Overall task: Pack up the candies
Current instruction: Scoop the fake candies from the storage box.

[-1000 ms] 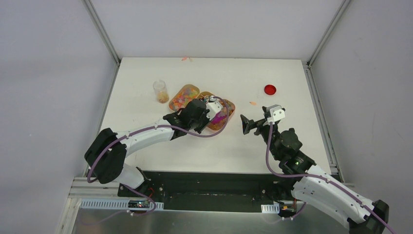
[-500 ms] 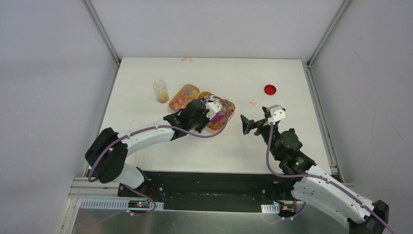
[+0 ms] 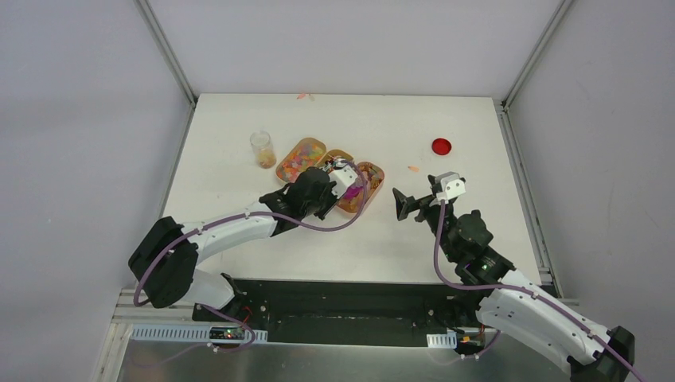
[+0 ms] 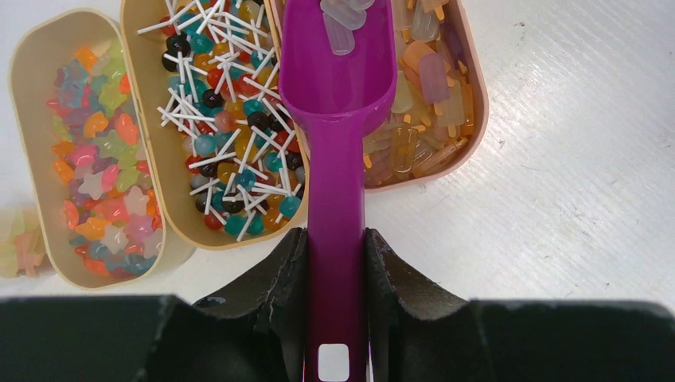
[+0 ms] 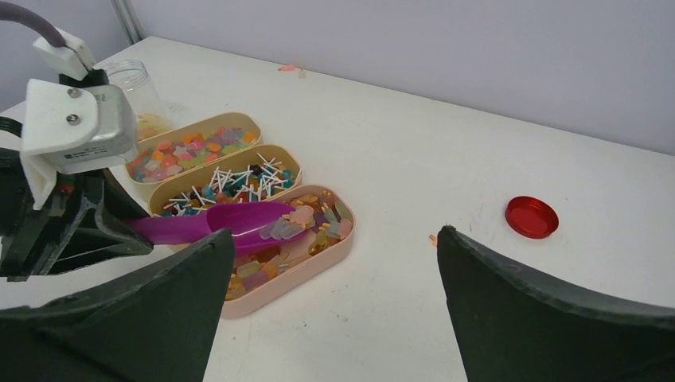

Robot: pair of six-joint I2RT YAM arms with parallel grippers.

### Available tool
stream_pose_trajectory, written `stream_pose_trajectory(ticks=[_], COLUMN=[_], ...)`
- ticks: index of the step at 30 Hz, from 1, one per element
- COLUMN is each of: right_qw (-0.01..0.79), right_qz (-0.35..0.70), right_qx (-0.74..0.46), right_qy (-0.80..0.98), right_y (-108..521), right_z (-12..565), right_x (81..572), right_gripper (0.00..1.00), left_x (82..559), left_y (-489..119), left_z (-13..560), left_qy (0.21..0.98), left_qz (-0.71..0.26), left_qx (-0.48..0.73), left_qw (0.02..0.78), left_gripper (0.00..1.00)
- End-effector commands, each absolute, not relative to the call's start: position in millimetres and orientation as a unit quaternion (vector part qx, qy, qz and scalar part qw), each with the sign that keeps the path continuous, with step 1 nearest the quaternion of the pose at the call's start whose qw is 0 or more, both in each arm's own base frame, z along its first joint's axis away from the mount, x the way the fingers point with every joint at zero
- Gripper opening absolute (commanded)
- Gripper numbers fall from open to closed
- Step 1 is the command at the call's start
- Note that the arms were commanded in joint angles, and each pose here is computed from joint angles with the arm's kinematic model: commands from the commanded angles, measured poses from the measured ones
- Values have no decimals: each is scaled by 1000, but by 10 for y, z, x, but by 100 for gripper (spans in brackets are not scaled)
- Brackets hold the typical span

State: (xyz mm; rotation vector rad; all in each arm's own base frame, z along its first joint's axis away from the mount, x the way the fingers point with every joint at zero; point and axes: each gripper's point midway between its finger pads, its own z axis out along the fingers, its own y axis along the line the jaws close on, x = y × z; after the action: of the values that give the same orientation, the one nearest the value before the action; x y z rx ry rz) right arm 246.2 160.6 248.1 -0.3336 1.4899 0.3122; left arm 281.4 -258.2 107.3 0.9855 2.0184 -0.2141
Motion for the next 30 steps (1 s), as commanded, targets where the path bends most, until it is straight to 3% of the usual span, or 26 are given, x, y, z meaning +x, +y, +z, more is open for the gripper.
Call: stream_pose_trajectory(ticks=[1,20,30], right_qw=[724,726,729], right_qz=[152,163,166], right_qx=[-142,-159,-165], right_qy=[658,648,643], right_y=[1624,1717,1724], right_z=[2564,2642,2684], right_x=[2474,2476,2460], right_gripper=[100,100,100], left_x=[2881,2824,2917], left_y=[-2640,-2528,-2295], left_z=[1392,1916,2182], left_qy=[783,749,743], left_qz=[-102,-112,-56], left_qx=[371,358,352], left_qw=[488,546,567], left_gripper=[0,0,0])
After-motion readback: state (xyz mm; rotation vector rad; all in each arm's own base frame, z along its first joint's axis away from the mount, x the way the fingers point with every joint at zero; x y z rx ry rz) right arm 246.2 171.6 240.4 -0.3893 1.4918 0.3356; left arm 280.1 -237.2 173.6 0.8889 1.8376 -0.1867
